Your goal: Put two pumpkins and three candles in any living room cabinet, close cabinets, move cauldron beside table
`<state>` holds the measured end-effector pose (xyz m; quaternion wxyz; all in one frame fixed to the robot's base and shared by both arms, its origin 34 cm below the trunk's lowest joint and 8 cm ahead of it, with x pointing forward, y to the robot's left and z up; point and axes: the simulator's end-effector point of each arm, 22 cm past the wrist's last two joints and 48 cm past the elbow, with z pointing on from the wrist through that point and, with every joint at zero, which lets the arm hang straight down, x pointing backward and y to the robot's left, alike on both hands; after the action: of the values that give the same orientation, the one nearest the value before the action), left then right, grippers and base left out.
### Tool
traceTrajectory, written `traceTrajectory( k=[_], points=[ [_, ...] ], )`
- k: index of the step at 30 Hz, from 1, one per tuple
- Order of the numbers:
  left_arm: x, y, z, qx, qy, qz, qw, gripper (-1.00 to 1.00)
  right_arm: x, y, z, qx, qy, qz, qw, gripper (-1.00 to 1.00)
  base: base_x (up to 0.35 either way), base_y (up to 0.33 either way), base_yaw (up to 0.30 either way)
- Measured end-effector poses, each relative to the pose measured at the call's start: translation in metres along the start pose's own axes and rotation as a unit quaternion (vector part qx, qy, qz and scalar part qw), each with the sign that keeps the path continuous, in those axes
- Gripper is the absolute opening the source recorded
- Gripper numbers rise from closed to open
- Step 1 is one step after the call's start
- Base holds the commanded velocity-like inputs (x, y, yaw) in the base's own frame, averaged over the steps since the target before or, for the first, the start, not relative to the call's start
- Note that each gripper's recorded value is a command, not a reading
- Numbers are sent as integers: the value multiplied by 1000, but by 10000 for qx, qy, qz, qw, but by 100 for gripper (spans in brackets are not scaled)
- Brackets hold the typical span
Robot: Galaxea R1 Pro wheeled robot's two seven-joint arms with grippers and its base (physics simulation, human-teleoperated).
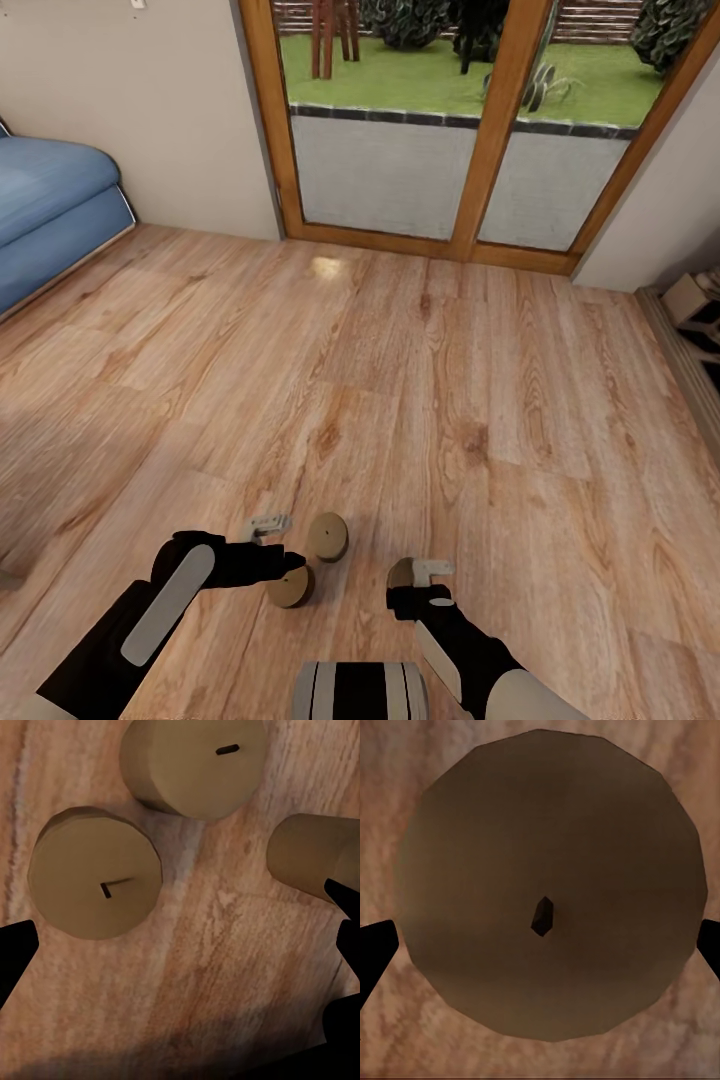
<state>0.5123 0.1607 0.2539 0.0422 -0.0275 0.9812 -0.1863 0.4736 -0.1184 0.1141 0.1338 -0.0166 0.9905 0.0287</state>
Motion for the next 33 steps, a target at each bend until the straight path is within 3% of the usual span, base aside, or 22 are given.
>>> traceTrajectory(
  k=[21, 22, 33],
  points=[
    [3, 2, 3, -4, 41, -17, 10000, 100, 4, 0, 2, -1, 34, 7, 10000, 100, 0, 0, 0],
    [3, 2, 3, -4, 42, -18, 10000, 100, 4, 0, 2, -1, 34, 8, 10000, -100, 0, 0, 0],
    [3, 1, 4, 5, 44, -23, 10000, 100, 4, 0, 2, -2, 35, 5, 10000, -100, 0, 0, 0]
  ],
)
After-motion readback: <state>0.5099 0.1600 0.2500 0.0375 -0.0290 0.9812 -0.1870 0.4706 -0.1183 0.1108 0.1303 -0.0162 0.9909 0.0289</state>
